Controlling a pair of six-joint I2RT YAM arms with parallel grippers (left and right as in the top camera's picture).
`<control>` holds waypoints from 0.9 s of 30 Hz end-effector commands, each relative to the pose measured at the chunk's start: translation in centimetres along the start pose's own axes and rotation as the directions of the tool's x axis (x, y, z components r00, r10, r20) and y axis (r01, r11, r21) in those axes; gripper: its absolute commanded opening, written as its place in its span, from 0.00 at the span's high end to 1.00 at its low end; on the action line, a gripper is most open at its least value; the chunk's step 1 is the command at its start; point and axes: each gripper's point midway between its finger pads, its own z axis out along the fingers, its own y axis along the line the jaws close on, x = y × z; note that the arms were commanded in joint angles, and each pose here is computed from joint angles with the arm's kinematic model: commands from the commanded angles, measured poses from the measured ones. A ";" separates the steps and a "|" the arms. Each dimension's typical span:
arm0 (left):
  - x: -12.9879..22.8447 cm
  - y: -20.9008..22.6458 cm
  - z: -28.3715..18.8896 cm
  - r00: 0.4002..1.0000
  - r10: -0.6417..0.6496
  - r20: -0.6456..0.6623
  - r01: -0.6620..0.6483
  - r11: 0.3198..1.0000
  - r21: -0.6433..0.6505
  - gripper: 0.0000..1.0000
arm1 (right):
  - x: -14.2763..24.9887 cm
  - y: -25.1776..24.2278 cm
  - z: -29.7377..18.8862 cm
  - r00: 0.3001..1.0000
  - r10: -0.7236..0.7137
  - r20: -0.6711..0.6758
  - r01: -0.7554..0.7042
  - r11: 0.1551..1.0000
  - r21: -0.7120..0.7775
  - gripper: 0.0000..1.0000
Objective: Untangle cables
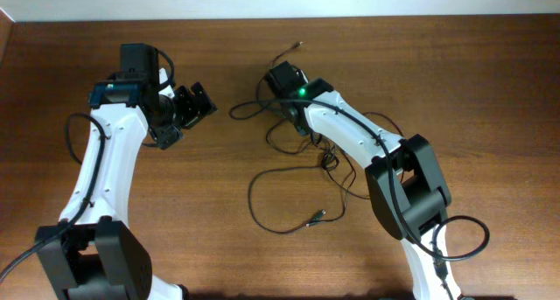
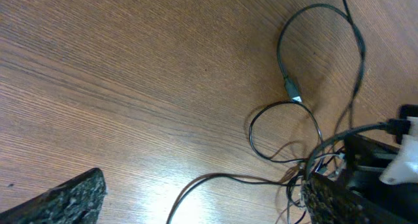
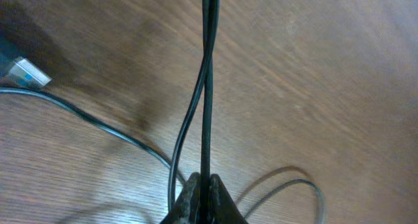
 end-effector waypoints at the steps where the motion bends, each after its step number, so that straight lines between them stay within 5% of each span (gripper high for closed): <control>1: 0.0 0.3 0.3 1.000 -0.008 -0.002 0.008 1.000 -0.010 0.07 | -4.1 -3.7 -5.8 0.988 0.108 0.111 -0.113 0.993 0.037 0.96; 6: 0.8 -1.3 0.2 0.999 0.001 -0.051 0.003 0.997 0.082 0.37 | -7.0 -3.5 -18.3 0.955 0.222 0.194 -0.128 0.905 -0.407 0.96; 9: 2.6 -7.5 -1.1 0.972 0.221 -0.085 -0.167 0.893 0.418 0.27 | -6.2 -3.0 -22.4 0.952 0.258 0.165 -0.120 0.809 -0.575 0.96; 11: 3.4 -9.4 -1.7 0.961 0.261 -0.091 -0.183 0.847 0.499 0.18 | -5.4 -3.0 -23.0 0.958 0.253 0.137 -0.122 0.789 -0.602 0.96; 14: 4.6 -11.7 -2.0 0.947 0.305 -0.096 -0.188 0.773 0.607 0.18 | -5.1 -2.7 -23.0 0.961 0.244 0.127 -0.120 0.787 -0.605 0.96; 19: 5.1 -13.8 -0.1 0.962 0.255 -0.102 -0.130 0.750 0.649 0.18 | -5.1 -2.0 -23.7 0.963 0.241 0.122 -0.106 0.753 -0.650 0.96; 23: 6.4 -17.9 -0.5 0.942 0.336 -0.010 -0.228 0.660 0.715 0.18 | -5.0 -2.0 -23.7 0.963 0.241 0.121 -0.107 0.752 -0.650 0.96; 27: 6.7 -18.3 0.0 0.949 0.316 -0.018 -0.214 0.684 0.697 0.18 | -4.9 -2.0 -23.7 0.964 0.238 0.115 -0.108 0.753 -0.649 0.96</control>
